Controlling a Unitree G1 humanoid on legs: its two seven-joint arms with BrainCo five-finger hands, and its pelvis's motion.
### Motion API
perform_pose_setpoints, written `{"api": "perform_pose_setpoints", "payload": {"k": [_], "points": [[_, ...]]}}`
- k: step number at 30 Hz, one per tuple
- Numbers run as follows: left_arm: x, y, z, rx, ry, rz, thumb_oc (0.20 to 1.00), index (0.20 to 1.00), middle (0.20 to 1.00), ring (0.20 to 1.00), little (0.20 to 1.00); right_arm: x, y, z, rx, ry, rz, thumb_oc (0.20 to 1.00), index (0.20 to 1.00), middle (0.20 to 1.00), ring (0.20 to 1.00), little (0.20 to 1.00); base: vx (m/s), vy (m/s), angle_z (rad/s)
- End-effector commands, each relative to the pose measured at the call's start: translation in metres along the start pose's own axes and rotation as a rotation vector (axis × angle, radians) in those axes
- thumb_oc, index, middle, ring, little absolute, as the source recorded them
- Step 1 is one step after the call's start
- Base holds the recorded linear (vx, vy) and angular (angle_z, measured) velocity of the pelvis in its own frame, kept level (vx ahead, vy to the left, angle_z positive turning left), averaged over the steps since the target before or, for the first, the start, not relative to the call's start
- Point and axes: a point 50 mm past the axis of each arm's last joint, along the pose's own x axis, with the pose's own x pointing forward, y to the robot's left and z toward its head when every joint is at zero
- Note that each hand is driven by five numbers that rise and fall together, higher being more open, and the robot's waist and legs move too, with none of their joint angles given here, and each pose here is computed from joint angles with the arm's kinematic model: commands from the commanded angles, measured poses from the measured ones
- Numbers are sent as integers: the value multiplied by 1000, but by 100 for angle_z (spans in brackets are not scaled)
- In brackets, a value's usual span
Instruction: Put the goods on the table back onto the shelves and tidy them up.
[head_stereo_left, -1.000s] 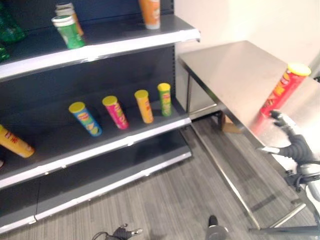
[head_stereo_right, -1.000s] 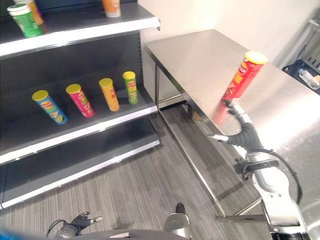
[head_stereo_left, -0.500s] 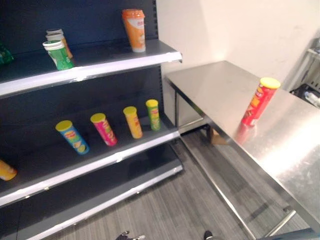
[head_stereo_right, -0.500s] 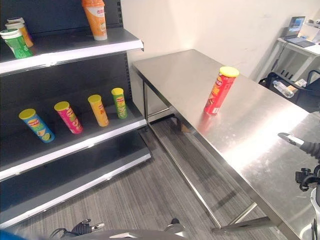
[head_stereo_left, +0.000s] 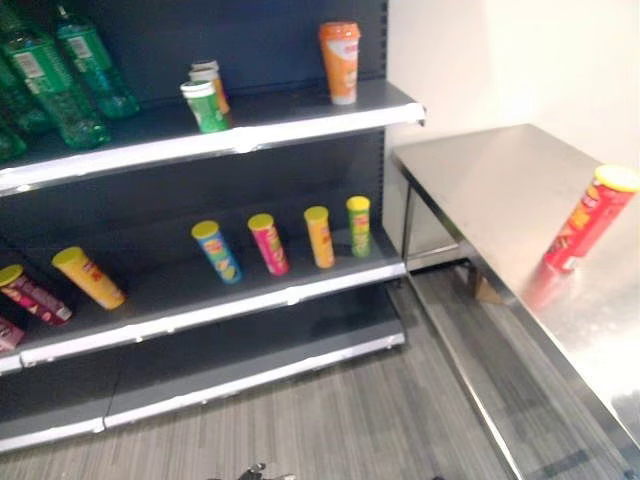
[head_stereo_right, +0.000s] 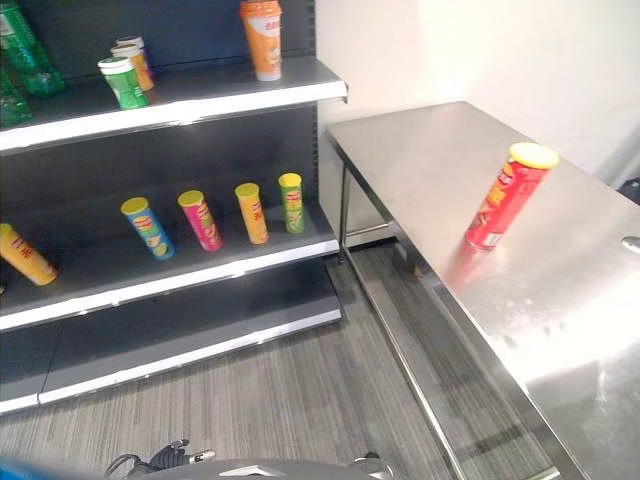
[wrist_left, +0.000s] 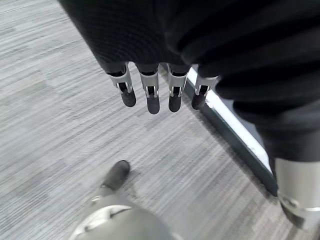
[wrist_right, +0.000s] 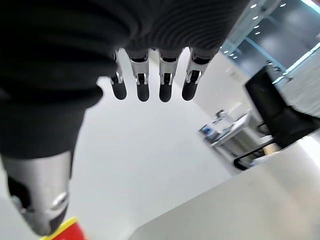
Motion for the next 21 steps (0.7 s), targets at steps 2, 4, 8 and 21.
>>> {"api": "perform_pose_setpoints", "payload": {"k": [2,4,8,21], "points": [[3,32,16,15,-44,77,1000,1000,1000,1000,1000,20,-11,30,70,-98,-32,1000,1000,1000,1000,1000,9,-64,31],[2,30,11,13,-31,71,1000,1000,1000,1000,1000,24,-10,33,79,-100,-9,1000,1000,1000,1000,1000,6,-46,8],[2,27,8,5,-22,59,1000,1000,1000,1000,1000,31,-4,36,57,-90,41,1000,1000,1000,1000,1000,6,-37,8],[1,25,1,-10,-6,67,1000,1000,1000,1000,1000,47,5,38,11,-38,79,1000,1000,1000,1000,1000,7,-18,6]]}}
